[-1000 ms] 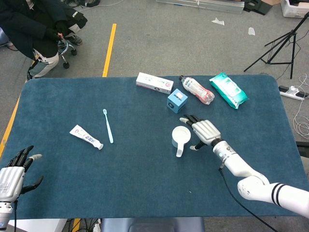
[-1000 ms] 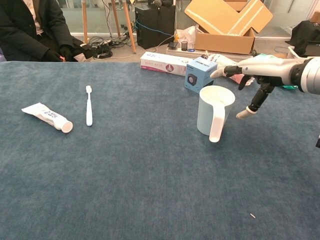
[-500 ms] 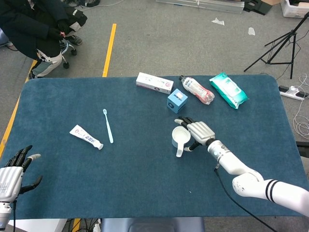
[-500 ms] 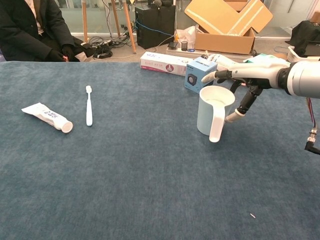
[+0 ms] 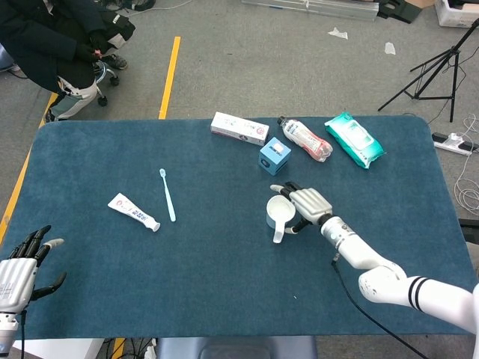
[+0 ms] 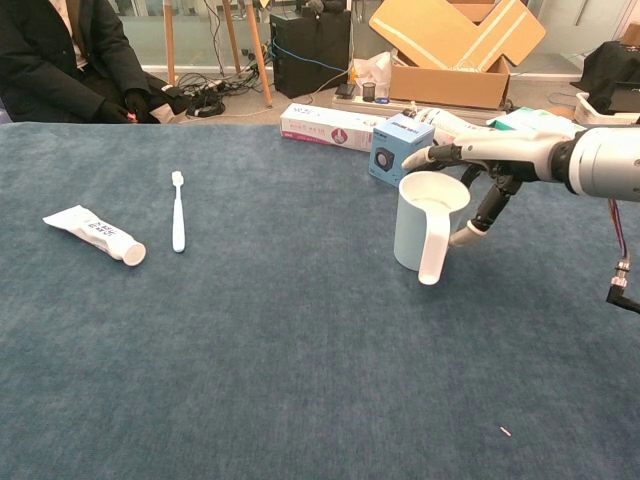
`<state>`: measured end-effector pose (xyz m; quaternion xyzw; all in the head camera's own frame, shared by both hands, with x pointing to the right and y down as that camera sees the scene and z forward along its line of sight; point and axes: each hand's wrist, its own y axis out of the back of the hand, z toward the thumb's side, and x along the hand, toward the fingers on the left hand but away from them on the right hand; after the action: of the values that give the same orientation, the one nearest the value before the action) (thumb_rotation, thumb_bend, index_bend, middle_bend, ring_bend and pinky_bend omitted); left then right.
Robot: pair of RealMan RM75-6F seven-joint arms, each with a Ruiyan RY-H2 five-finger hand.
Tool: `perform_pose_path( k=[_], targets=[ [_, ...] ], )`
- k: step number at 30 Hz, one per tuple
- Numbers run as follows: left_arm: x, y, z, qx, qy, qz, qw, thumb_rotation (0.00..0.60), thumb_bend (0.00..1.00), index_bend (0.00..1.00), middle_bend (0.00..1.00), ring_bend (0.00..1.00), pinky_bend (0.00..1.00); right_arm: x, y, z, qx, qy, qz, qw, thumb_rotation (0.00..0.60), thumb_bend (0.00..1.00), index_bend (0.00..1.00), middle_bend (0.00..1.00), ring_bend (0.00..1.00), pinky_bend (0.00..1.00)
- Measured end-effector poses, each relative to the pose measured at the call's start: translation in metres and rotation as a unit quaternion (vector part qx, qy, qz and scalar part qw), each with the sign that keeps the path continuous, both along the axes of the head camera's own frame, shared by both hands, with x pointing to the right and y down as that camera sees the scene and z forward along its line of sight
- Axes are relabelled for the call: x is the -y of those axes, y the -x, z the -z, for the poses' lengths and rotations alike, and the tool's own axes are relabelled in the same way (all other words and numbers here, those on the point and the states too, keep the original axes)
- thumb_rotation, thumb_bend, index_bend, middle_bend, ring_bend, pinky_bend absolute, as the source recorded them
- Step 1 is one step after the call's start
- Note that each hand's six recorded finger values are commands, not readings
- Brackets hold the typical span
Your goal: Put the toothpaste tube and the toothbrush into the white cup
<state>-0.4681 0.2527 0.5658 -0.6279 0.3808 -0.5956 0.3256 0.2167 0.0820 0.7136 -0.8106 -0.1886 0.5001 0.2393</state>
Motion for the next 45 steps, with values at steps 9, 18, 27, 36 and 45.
perform_pose_path(
  k=[9, 18, 27, 36, 45],
  targets=[
    [0.0, 0.0, 0.0, -0.001, 0.001, 0.0, 1.0, 0.6, 0.27, 0.25, 0.09, 0.1, 0.23, 0.0, 0.003, -0.005, 0.002, -0.005, -0.003, 1.0, 0.6, 0.07, 0.18, 0.27, 0.11, 0.31],
    [0.0, 0.0, 0.001, 0.0, 0.002, 0.001, 1.0, 0.6, 0.27, 0.25, 0.09, 0.1, 0.23, 0.0, 0.007, -0.008, 0.01, -0.008, -0.007, 0.9999, 0.6, 0.09, 0.26, 0.35, 0.18, 0.35],
    [-0.001, 0.0, 0.0, 0.001, 0.004, 0.001, 1.0, 0.6, 0.27, 0.25, 0.09, 0.1, 0.23, 0.001, 0.006, -0.008, 0.016, -0.016, -0.013, 0.9997, 0.6, 0.1, 0.37, 0.46, 0.29, 0.39],
    [-0.001, 0.0, 0.0, 0.003, 0.005, 0.001, 1.0, 0.6, 0.27, 0.25, 0.09, 0.1, 0.23, 0.002, 0.011, 0.0, 0.029, -0.024, -0.015, 0.9992, 0.6, 0.1, 0.38, 0.47, 0.3, 0.39],
    [0.0, 0.001, 0.001, 0.003, 0.004, 0.003, 1.0, 0.6, 0.27, 0.25, 0.09, 0.1, 0.23, 0.004, 0.032, 0.02, 0.062, -0.042, -0.008, 0.9971, 0.6, 0.1, 0.38, 0.47, 0.3, 0.4]
  ],
)
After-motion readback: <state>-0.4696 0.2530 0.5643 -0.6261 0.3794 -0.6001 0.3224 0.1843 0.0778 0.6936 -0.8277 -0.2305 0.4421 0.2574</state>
